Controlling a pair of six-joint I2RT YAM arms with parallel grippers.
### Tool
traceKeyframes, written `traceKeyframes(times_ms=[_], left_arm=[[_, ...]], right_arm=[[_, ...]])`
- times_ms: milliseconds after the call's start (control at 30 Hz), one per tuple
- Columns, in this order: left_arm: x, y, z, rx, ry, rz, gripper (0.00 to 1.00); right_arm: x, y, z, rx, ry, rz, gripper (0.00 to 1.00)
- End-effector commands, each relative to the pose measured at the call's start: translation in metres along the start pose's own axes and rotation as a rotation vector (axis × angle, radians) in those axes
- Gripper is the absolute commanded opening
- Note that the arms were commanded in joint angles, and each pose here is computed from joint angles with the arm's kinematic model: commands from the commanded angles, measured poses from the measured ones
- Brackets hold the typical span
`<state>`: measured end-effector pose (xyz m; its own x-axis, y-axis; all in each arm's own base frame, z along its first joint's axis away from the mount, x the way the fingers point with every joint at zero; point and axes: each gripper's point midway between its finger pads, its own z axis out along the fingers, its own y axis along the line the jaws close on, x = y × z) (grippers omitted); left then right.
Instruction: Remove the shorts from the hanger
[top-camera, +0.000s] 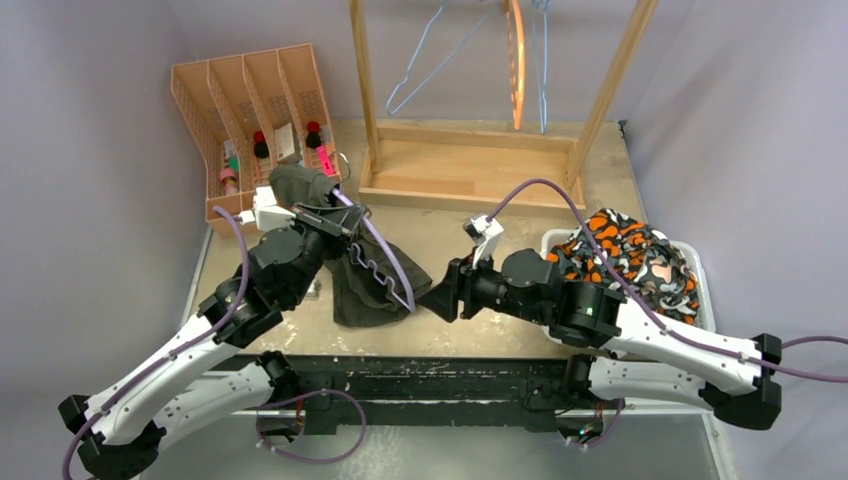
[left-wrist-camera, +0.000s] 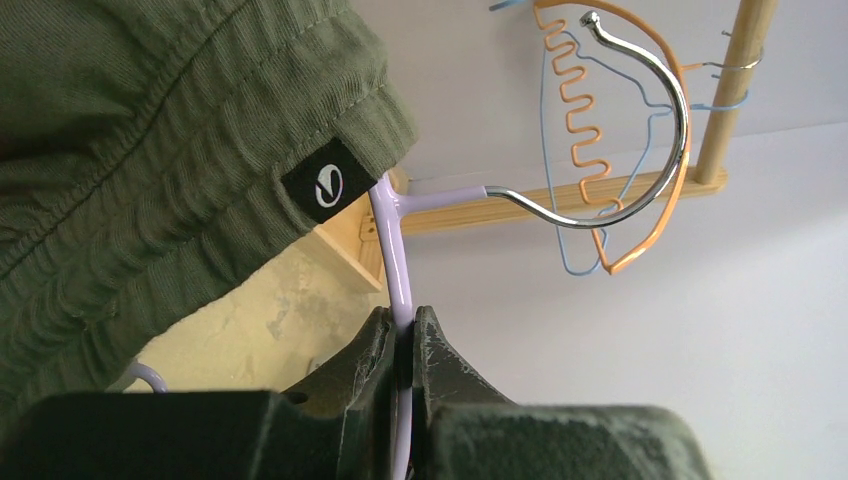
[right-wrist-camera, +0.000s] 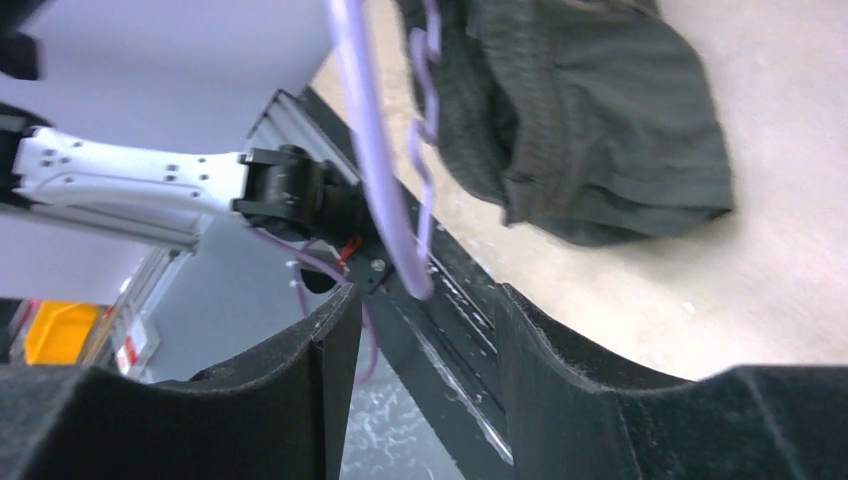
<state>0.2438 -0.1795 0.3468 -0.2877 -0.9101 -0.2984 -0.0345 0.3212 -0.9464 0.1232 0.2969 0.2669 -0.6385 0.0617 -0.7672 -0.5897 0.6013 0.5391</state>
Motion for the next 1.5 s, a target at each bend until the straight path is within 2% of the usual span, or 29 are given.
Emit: traceKeyframes(times_ms=[0, 100, 167, 300, 467, 633, 767, 900, 1033, 1133, 1267, 1333, 1433, 1467], left_arm=[[-0.013, -0.022, -0.001, 0.073, -0.045, -0.053, 0.00], [-0.005, -0.018, 0.000, 0.065, -0.013, -0.057, 0.00], [0.000, -0.017, 0.001, 0.063, 0.006, -0.061, 0.00], [0.003, -0.022, -0.001, 0.081, 0.030, -0.063, 0.00], [0.003, -0.031, -0.004, 0.090, 0.045, -0.048, 0.00], [-0.001, -0.030, -0.007, 0.092, 0.033, -0.063, 0.00], [-0.001, -0.030, -0.008, 0.098, 0.035, -0.081, 0.00], [-0.001, -0.034, -0.009, 0.109, 0.041, -0.079, 0.00], [-0.005, -0.036, -0.010, 0.109, 0.026, -0.084, 0.00], [-0.006, -0.039, -0.010, 0.115, 0.024, -0.076, 0.00], [-0.008, -0.038, -0.011, 0.111, 0.018, -0.073, 0.00], [-0.010, -0.036, -0.010, 0.103, 0.007, -0.071, 0.00], [-0.012, -0.038, -0.011, 0.108, 0.001, -0.055, 0.00], [-0.010, -0.040, -0.012, 0.119, 0.009, -0.036, 0.02]], right_arm=[[-0.033, 0.058, 0.003, -0.218, -0.054, -0.038, 0.54], [-0.041, 0.058, 0.015, -0.190, -0.074, -0.040, 0.57], [-0.043, 0.056, 0.024, -0.172, -0.086, -0.049, 0.63], [-0.040, 0.049, 0.042, -0.099, -0.040, -0.093, 0.64], [-0.031, 0.046, 0.055, -0.093, -0.022, -0.106, 0.61], [-0.025, 0.031, 0.064, -0.017, -0.001, -0.115, 0.49], [-0.023, 0.027, 0.067, 0.007, 0.009, -0.124, 0.45], [-0.019, 0.029, 0.077, 0.000, 0.038, -0.164, 0.53], [-0.010, 0.036, 0.089, -0.030, 0.094, -0.191, 0.53], [-0.010, 0.024, 0.093, 0.035, 0.085, -0.187, 0.47], [-0.014, 0.020, 0.085, 0.042, 0.045, -0.179, 0.23], [-0.019, 0.024, 0.080, 0.011, 0.014, -0.170, 0.22], [-0.022, 0.025, 0.075, 0.001, -0.006, -0.163, 0.03], [-0.022, 0.023, 0.075, 0.010, -0.008, -0.159, 0.00]])
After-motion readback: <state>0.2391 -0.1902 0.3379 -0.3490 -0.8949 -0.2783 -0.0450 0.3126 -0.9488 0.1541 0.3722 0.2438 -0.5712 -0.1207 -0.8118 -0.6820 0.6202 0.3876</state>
